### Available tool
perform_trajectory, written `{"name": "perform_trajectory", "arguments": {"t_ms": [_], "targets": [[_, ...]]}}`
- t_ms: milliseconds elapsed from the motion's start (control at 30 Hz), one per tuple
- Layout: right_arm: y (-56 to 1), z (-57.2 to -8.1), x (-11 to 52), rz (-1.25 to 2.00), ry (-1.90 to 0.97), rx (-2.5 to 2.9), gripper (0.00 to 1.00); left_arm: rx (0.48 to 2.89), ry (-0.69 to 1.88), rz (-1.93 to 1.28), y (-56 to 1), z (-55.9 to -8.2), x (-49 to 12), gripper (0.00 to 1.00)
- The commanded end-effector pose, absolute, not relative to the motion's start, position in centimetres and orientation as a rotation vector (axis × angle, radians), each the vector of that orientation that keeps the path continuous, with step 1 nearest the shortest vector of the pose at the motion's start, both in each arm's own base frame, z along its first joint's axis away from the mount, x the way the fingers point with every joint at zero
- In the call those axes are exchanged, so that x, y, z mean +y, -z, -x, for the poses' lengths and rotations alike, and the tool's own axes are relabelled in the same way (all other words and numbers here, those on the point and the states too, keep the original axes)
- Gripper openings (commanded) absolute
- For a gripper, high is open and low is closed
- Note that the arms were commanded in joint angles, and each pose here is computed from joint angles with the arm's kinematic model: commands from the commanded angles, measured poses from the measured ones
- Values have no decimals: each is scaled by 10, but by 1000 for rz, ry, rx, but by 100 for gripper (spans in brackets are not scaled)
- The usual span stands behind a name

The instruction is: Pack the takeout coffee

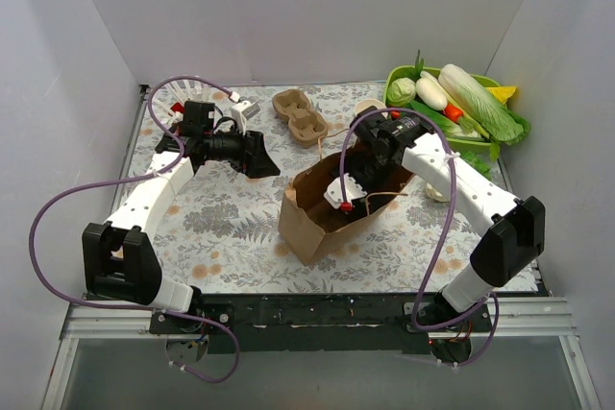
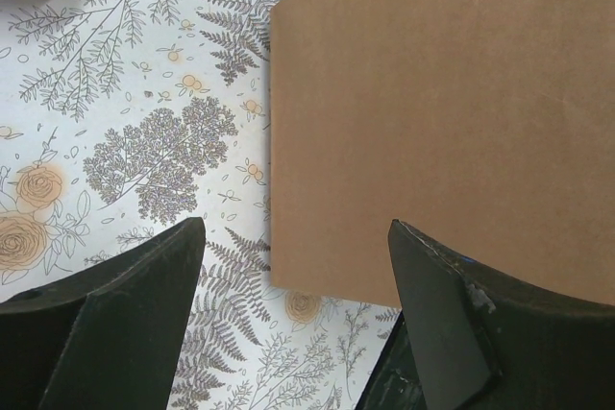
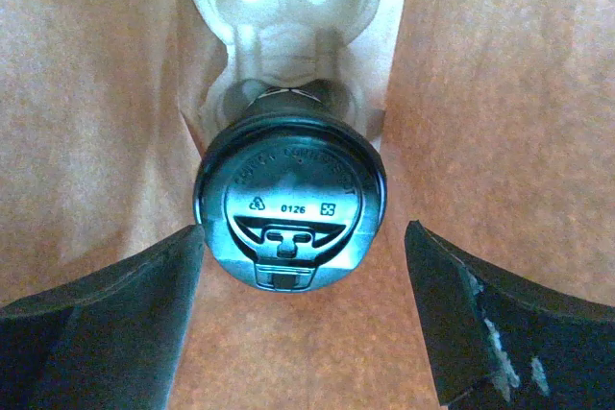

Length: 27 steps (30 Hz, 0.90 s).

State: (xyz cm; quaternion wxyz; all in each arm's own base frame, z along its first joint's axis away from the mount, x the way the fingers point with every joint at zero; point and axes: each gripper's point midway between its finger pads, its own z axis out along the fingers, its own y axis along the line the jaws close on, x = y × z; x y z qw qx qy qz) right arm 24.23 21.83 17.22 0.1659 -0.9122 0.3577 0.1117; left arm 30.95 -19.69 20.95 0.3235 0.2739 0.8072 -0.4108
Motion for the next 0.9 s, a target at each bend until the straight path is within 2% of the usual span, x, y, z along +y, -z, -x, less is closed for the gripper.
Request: {"name": "perform_trajectory", "arguments": {"t_ms": [0,367,533,733,867], "targets": [[-204,-244,222,2494,-269,1019,94,2025,1031,-756,-238,-310,-194,78],[-233,-234,216,2405,-232,955,97,1962,938,-798,-260,-326,-190,79],[-258,-233,215,2347,-197,946,97,1974,895,-674,-272,-340,-180,79],[-319,-253,236,2106,-76,871,96,1854,598,-444,-329,-385,-134,78],[-346,-268,245,1949,-12,847,95,1828,405,-328,-347,-410,-96,77]]}}
